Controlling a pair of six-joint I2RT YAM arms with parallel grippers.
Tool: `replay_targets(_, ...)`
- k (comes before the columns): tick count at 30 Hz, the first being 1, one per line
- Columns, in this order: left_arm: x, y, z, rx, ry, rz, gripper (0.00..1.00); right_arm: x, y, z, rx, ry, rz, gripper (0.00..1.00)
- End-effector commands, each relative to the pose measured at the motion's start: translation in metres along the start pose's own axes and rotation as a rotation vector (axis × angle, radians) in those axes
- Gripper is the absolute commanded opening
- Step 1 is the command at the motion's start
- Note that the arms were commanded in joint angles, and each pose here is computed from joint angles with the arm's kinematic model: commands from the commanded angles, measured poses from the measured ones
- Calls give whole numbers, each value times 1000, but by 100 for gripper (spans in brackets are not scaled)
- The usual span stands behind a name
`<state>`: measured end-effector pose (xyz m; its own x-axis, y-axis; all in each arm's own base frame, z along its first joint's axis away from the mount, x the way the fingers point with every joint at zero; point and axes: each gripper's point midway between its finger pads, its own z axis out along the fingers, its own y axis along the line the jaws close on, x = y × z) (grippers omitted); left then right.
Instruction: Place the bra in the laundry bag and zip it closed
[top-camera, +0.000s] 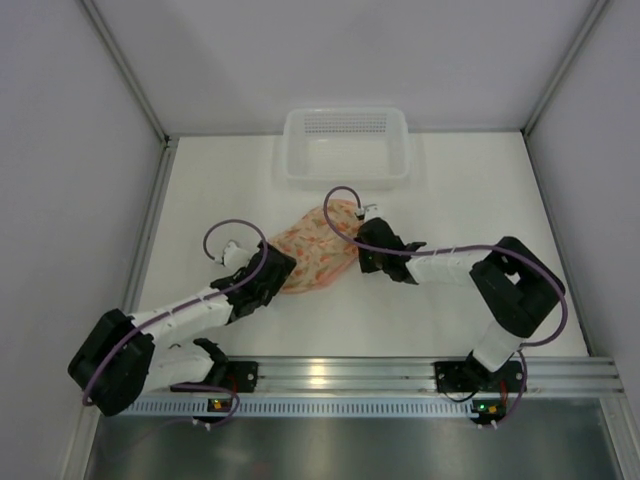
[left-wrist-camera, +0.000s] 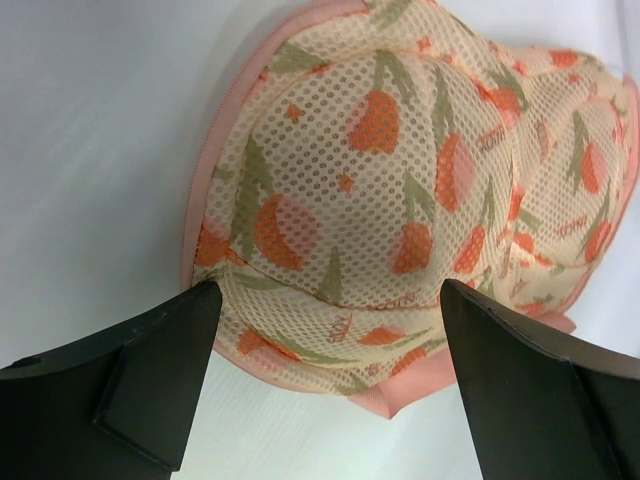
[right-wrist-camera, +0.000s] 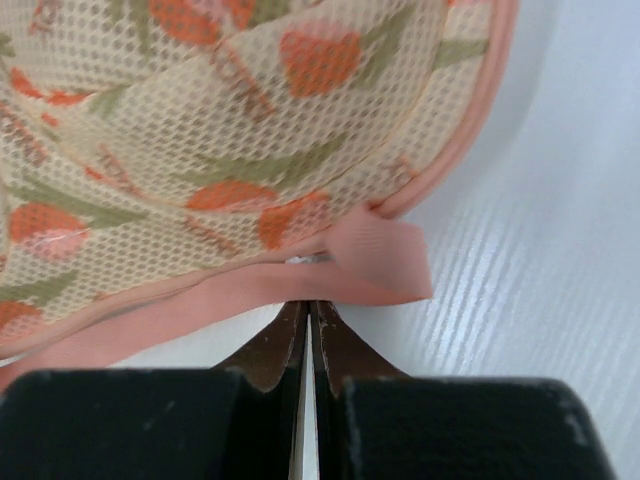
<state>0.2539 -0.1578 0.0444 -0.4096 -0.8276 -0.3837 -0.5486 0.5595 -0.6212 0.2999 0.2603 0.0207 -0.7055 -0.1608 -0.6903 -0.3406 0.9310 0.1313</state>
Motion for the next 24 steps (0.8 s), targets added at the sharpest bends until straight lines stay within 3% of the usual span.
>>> replay_targets(1,-22,64,-1,-216,-80,152,98,24,-44,-9,151,61,-12,0)
replay_targets(13,-56,60,6,-240,-129,202,98,23,-50,-28,143,8,33,0)
replay_targets(19,-68,40,26,-201,-95,258,98,31,-26,-38,-3,0,36,0)
replay_targets(24,-82,-1,44,-131,-80,340,99,36,10,-48,-119,-23,8,0)
